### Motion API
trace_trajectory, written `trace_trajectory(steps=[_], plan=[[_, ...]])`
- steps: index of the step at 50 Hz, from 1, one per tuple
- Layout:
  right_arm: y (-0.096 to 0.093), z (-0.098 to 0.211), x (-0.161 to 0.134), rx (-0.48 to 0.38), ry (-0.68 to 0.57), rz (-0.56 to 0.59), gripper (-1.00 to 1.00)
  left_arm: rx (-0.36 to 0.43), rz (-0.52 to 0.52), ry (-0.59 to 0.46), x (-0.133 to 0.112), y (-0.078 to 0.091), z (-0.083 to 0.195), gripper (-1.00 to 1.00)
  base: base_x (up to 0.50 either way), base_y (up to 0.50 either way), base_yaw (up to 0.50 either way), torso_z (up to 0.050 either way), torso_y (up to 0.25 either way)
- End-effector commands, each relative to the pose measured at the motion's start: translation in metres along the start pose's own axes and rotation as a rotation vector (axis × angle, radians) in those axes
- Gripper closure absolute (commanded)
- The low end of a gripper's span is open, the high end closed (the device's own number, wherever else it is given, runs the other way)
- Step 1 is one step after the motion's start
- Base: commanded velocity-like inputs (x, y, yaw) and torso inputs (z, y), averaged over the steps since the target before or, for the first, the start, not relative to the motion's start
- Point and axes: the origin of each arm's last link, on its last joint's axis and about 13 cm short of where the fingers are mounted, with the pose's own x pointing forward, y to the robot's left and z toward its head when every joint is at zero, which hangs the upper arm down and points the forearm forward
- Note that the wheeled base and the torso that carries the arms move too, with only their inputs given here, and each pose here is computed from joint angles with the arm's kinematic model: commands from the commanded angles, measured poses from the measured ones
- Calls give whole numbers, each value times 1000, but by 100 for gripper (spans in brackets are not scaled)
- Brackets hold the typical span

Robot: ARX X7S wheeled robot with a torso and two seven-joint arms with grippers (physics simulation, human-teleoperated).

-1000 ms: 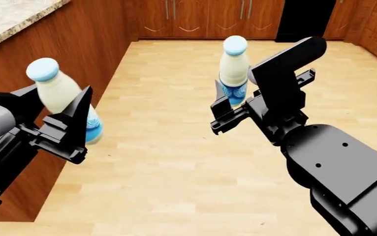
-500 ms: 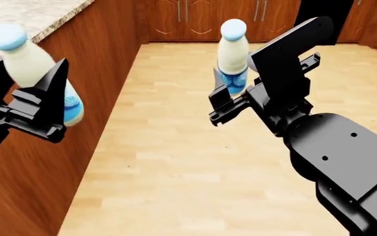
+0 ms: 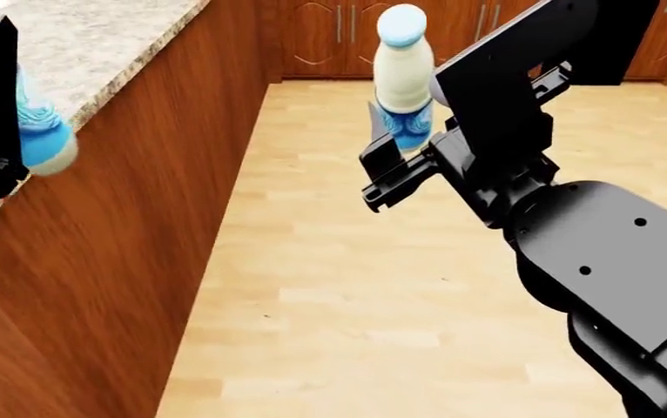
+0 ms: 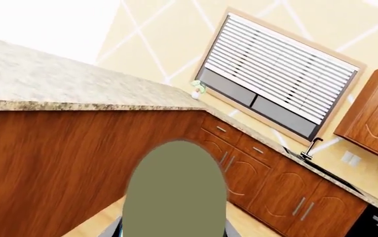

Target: Move the drinks to the dining counter.

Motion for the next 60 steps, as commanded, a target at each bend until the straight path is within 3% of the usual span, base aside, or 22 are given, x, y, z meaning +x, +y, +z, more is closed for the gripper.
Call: trace_trajectory(steps=[1,28,60], plan=[[-5,3,-1,-16,-7,-41,100,2,27,-28,-6,3,9,100,-501,67,0,0,0],[-3,6,-3,-32,-27,-47,100,4,19,-14,-11,3,3,100,-500,0,0,0,1],[-2,1,-4,-52,-22,-51,100,10,6,-3,-12,0,1,100,-503,199,0,1,1]])
